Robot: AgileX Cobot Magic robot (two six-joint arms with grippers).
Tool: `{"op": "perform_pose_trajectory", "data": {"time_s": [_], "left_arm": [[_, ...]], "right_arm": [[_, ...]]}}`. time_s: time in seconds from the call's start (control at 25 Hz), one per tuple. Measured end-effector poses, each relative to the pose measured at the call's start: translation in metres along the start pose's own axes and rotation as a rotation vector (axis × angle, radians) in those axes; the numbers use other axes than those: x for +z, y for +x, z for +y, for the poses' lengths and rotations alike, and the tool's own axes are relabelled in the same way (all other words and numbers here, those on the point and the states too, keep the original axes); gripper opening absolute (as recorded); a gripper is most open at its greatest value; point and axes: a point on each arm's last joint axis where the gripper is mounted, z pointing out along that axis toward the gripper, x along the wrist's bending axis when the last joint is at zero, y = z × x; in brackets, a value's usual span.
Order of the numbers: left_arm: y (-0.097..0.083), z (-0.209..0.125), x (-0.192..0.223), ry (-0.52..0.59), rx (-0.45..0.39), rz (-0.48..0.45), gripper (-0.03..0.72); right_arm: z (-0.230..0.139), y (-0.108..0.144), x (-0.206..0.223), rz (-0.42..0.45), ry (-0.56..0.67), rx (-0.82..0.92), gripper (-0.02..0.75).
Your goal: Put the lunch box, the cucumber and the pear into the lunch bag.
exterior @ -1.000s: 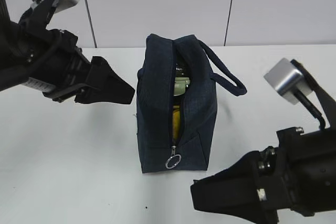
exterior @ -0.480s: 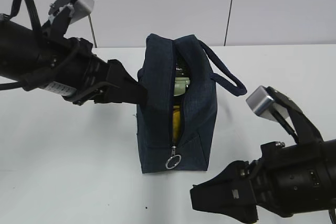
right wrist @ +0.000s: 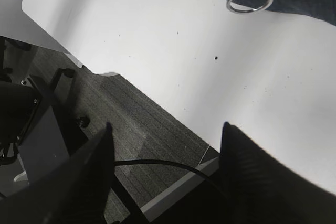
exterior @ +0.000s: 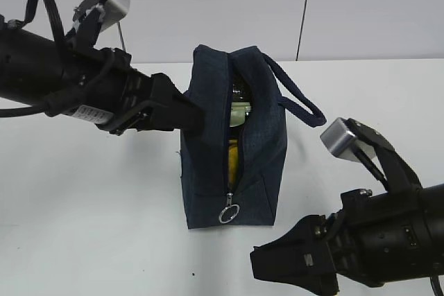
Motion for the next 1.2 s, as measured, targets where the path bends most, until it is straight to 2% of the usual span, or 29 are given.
{"op": "perform_pose_trajectory", "data": {"time_s": [0.44,0.52,0.6,0.72,0.84,1.0,1.2], "left_arm": [[0.009,-0.002,0.015,0.008,-0.058,-0.015,0.358],[0.010,-0.002,0.018,0.012,-0.074,-0.019,0.320],[0.010,-0.003,0.019,0.019,-0.076,-0.028,0.250],[0.008,-0.003,0.018,0.027,-0.075,-0.043,0.100],[0.007,-0.004,0.018,0.034,-0.074,-0.052,0.001],[0.007,-0.004,0.018,0.037,-0.074,-0.055,-0.015],[0.007,-0.004,0.018,0.041,-0.073,-0.059,-0.015]], "right_arm": [[0.000,0.000,0.000,-0.001,-0.002,-0.002,0.491],[0.000,0.000,0.000,-0.001,-0.002,-0.002,0.491],[0.000,0.000,0.000,-0.001,-0.002,-0.002,0.491],[0.000,0.000,0.000,-0.001,-0.002,-0.004,0.491],[-0.001,0.000,0.000,0.004,0.012,-0.059,0.490],[-0.002,0.001,0.000,0.009,0.024,-0.117,0.469],[0.003,-0.002,0.000,-0.033,-0.016,-0.111,0.426]]}}
